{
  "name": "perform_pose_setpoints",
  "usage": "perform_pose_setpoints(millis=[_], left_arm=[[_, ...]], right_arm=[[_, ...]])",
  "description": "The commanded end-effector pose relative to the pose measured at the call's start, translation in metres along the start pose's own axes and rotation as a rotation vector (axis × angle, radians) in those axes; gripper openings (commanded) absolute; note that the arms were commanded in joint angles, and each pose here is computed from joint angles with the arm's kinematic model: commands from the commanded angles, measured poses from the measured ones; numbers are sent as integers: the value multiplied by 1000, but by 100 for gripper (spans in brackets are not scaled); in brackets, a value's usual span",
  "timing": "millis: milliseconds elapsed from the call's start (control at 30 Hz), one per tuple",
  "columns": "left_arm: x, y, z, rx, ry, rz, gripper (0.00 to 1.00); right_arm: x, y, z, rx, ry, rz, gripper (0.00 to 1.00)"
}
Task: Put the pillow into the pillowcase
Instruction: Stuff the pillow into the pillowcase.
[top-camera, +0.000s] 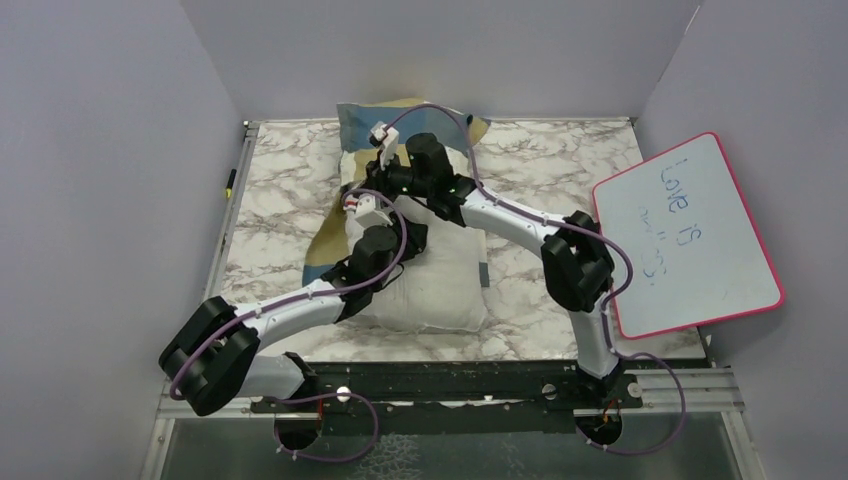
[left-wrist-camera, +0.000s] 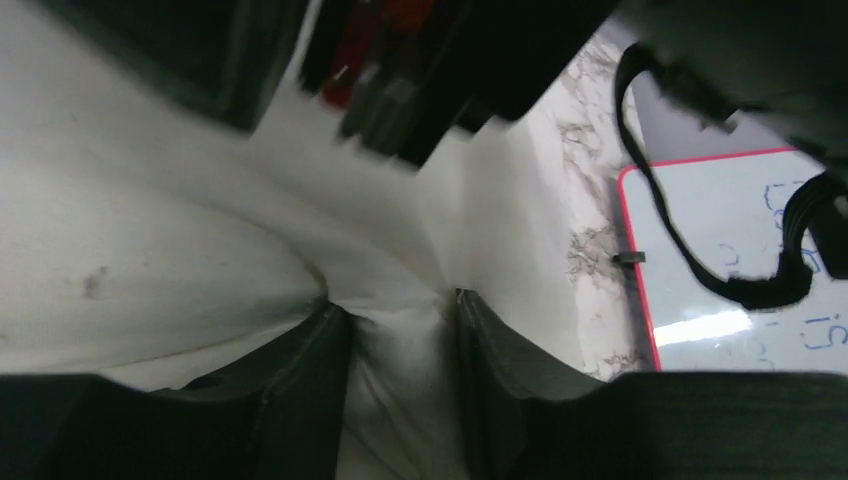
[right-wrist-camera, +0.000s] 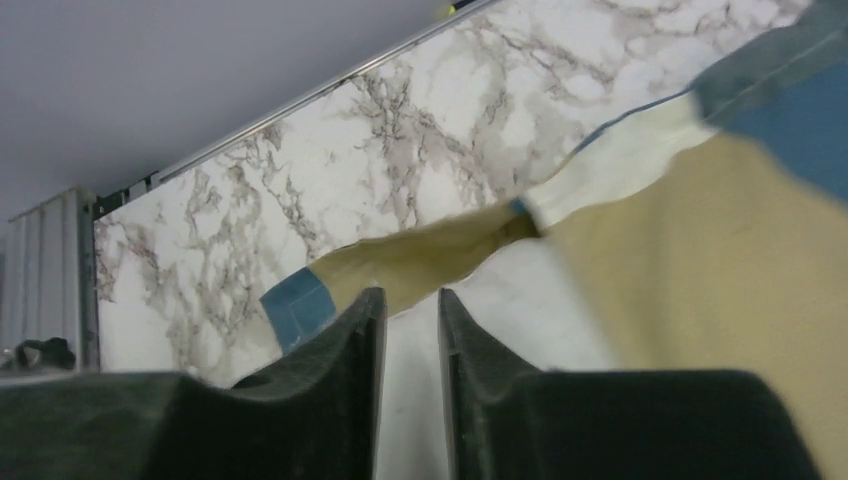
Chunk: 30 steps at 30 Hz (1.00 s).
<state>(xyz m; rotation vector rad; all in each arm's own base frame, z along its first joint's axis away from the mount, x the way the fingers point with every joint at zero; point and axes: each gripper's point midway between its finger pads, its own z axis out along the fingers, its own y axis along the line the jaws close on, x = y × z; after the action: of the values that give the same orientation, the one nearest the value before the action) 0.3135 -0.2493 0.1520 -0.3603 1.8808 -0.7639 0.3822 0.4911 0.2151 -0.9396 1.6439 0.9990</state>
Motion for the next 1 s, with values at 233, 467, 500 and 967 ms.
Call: perform_pose_setpoints(millis=[233,467,500,967], left_arm=[[-8,-26,-21,107,142,513,62],[-51,-40,-12,87,172,1015,82],[-56,-41,-8,69,186,1068,85],[19,-34,10,530,582,1543,93]], right_arm=[[-52,-54,-124,304,-134,196,68],[-19,-104,-209,489,-153,318,85],[-16,-107,-217,503,-154,328,86],[27,-108,-277,605,-131,363,91]])
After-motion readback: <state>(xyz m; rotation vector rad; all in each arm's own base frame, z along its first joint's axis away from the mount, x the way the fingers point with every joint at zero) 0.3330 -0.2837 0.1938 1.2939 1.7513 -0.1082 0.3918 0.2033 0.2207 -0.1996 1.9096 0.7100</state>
